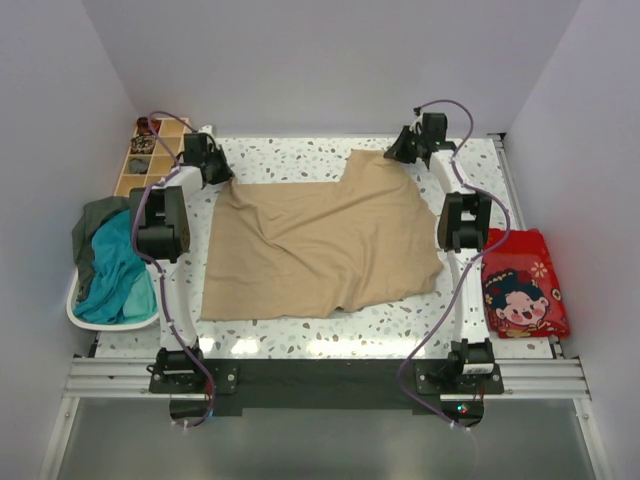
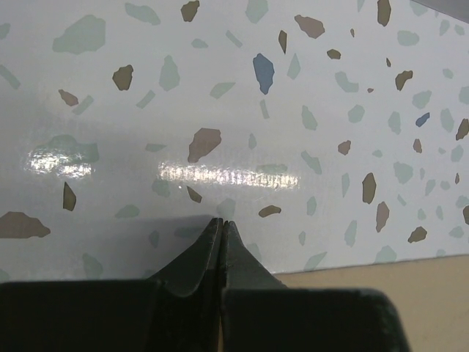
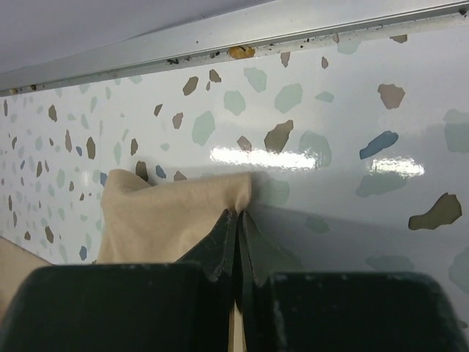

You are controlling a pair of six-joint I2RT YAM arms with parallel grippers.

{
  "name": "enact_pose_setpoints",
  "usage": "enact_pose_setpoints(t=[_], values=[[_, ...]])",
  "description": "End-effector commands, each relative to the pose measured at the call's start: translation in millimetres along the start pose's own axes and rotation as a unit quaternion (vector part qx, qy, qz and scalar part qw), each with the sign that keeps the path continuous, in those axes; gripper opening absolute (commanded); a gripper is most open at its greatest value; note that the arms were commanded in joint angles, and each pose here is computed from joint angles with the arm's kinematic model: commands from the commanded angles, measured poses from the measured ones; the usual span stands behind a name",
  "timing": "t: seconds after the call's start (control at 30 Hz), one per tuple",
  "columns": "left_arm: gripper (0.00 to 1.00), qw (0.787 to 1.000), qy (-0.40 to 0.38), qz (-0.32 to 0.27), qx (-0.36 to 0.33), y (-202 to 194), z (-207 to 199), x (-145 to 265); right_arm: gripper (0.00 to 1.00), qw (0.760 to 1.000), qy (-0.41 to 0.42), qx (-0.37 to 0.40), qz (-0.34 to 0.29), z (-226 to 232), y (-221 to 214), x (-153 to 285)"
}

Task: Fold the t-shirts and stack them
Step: Flatten out the tshirt, then grap the side of the flattened tshirt furthest away from the robot with both arms

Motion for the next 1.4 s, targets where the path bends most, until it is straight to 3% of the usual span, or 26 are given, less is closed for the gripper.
enact_pose_setpoints(t=[0.0,0.2,0.33,0.6,0.67,0.87,0.93,1.0,1.37], values=[[0.00,0.999,-0.012,-0.029,-0.008,29,-8,10,0.00,0.997,0.017,0.012,-0.078,16,45,14],[0.00,0.997,-0.004,-0.079,-0.013,75,2,23,0.00,0.984,-0.020,0.025,-0.177,12,111,67],[0.00,0.995,-0.004,-0.103,-0.014,92,10,31,0.00,0.976,-0.044,0.036,-0.209,2,133,93],[0.00,0.994,0.017,-0.111,-0.002,85,28,41,0.00,0.969,-0.036,0.031,-0.242,-2,140,104],[0.00,0.991,0.013,-0.136,-0.003,93,32,45,0.00,0.967,-0.032,0.029,-0.251,-4,137,104],[0.00,0.991,-0.055,-0.126,0.005,87,13,36,0.00,0.974,-0.016,0.027,-0.222,-6,129,90],[0.18,0.990,-0.074,-0.119,0.011,86,7,25,0.00,0.978,-0.017,0.021,-0.208,-9,122,85],[0.24,0.991,-0.082,-0.108,0.012,83,4,13,0.00,0.979,-0.013,0.019,-0.200,-9,118,83],[0.33,0.993,-0.097,-0.057,-0.034,54,-43,-41,0.00,0.985,-0.013,0.011,-0.171,-17,95,70]])
Point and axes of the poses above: each gripper's point midway between its finger pads, its own x axis back along the fingers, its own z axis along the line the jaws close on, y = z × x, the point moved 2 cm from there along x, back along the fingers, and after that the axes turned 3 degrees about -x, right-handed, at the moved point
